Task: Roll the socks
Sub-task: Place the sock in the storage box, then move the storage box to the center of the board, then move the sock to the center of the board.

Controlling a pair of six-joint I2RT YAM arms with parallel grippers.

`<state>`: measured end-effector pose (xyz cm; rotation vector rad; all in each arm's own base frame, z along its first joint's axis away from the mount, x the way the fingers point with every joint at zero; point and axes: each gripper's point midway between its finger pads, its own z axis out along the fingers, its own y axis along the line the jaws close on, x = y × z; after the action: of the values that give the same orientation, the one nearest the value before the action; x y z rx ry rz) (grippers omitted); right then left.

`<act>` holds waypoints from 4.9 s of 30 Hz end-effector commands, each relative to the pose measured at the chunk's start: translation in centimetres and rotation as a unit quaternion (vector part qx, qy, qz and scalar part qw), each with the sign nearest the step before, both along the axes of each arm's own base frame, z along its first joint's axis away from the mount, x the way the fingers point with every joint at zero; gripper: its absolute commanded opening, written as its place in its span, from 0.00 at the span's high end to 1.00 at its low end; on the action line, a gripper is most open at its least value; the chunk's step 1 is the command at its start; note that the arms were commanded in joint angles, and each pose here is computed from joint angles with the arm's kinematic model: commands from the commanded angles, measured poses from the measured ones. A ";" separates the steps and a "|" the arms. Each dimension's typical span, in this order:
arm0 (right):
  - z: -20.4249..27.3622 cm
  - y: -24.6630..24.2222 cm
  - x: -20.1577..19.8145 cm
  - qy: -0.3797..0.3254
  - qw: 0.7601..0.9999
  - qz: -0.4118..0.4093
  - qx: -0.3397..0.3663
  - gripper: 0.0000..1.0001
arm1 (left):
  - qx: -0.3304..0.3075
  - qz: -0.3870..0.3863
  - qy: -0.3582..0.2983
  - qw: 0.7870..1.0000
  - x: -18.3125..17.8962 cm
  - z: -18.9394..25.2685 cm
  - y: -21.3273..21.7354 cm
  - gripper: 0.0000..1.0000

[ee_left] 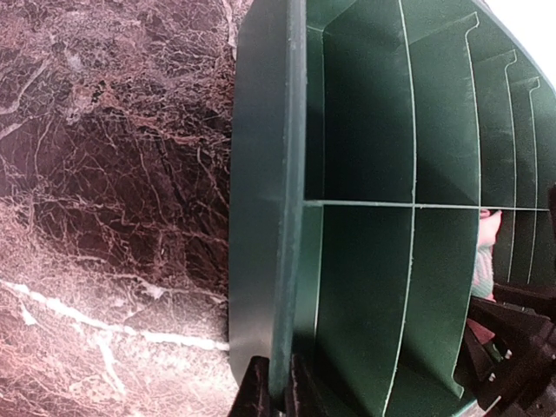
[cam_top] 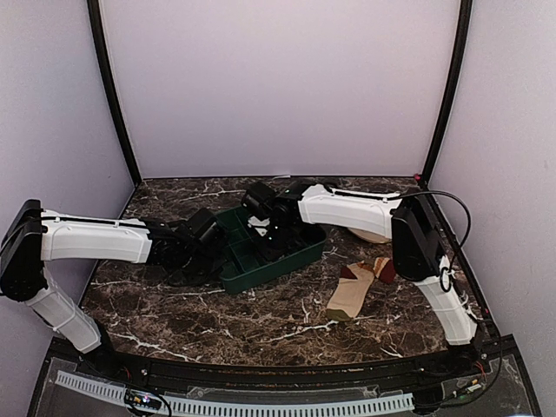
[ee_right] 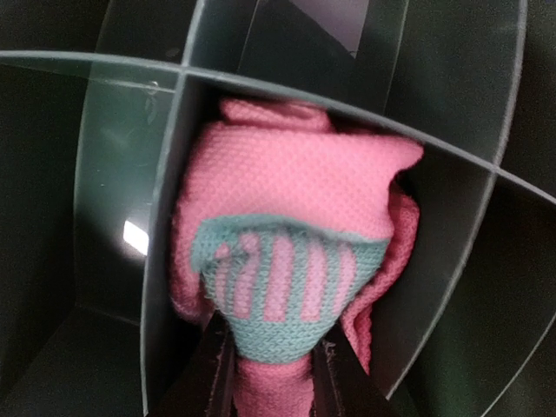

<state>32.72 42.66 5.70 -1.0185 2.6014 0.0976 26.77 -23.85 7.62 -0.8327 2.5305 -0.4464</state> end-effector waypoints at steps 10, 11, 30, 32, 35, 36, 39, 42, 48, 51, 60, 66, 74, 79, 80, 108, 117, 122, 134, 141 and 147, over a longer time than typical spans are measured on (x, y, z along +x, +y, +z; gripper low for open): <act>-5.0 -6.6 -1.1 0.088 0.985 0.005 -0.147 0.85 | -0.027 -0.034 0.075 0.996 -3.1 -2.7 -1.2 1.00; -4.9 -6.5 -1.0 0.085 0.986 0.006 -0.146 0.80 | -0.028 -0.033 0.075 0.996 -3.1 -2.7 -1.2 1.00; 4.9 -3.2 2.4 -0.028 0.999 -0.016 -0.012 0.52 | -0.012 -0.029 0.064 0.997 -2.9 -2.1 -0.5 0.94; 5.9 -3.2 2.5 -0.038 0.999 -0.018 -0.001 0.52 | -0.011 -0.027 0.063 0.998 -2.8 -2.1 -0.5 0.94; 7.0 -3.3 2.7 -0.054 0.998 -0.023 0.009 0.52 | -0.007 -0.026 0.063 0.998 -2.6 -2.1 -0.5 0.94; 7.4 -3.4 2.8 -0.060 0.998 -0.024 0.012 0.52 | -0.005 -0.025 0.063 0.998 -2.6 -2.1 -0.5 0.95; 8.8 -3.8 2.9 -0.082 0.996 -0.031 0.026 0.51 | 0.001 -0.020 0.058 0.998 -2.2 -1.9 -0.4 0.95; 10.4 -4.3 2.9 -0.109 0.992 -0.039 0.050 0.51 | 0.007 -0.015 0.048 0.999 -1.7 -1.6 -0.4 0.94; 11.3 -5.7 1.0 -0.116 0.990 -0.041 0.066 0.57 | 0.011 -0.012 0.031 0.999 -0.3 -0.8 -1.2 0.95; 10.7 -6.1 -0.6 -0.104 0.992 -0.036 0.067 0.62 | 0.007 -0.019 0.020 1.000 0.6 -0.2 -2.1 0.94; 7.2 -5.4 -4.7 -0.053 0.996 -0.018 0.071 0.65 | -0.016 -0.052 -0.048 0.997 2.0 3.1 -3.1 0.69; 5.0 -4.3 -5.8 -0.035 0.997 -0.011 0.073 0.63 | -0.032 -0.060 -0.065 0.996 1.6 3.7 -2.8 0.45; 2.5 -3.5 -5.4 -0.026 0.997 -0.007 0.065 0.63 | -0.040 -0.080 -0.103 0.991 1.4 5.8 -2.2 0.42; 1.8 -2.8 -4.1 -0.032 0.997 -0.005 0.070 0.63 | -0.028 -0.086 -0.136 0.987 1.1 6.8 -1.0 0.42; 1.8 -2.6 -3.7 -0.034 0.997 -0.005 0.073 0.63 | -0.025 -0.088 -0.143 0.986 1.0 7.0 -0.7 0.42; 5.8 4.5 9.7 -0.126 0.979 0.008 0.161 0.59 | -0.011 -0.204 -0.275 0.940 0.1 7.2 -1.6 0.42; 11.9 -6.2 3.6 -0.182 0.969 -0.065 0.156 0.56 | -0.077 -0.456 -0.315 0.829 -3.7 8.3 -12.7 0.39; 13.4 -12.9 0.3 -0.204 0.957 -0.140 0.154 0.53 | -0.097 -0.587 -0.289 0.750 -7.6 7.5 -19.3 0.38; 12.6 -23.0 -5.3 -0.204 0.939 -0.246 0.126 0.48 | -0.123 -0.710 -0.187 0.667 -12.8 2.9 -26.7 0.37; 13.1 -25.0 -6.2 -0.221 0.930 -0.263 0.129 0.48 | -0.103 -0.699 -0.126 0.697 -12.0 0.5 -27.6 0.35; 12.5 -24.9 -6.2 -0.218 0.935 -0.254 0.118 0.48 | -0.067 -0.653 -0.099 0.748 -10.2 -0.2 -27.4 0.34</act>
<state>26.33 18.17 18.49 -0.2372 2.2829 0.0749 15.54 -51.67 6.86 1.1889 2.3899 -1.1127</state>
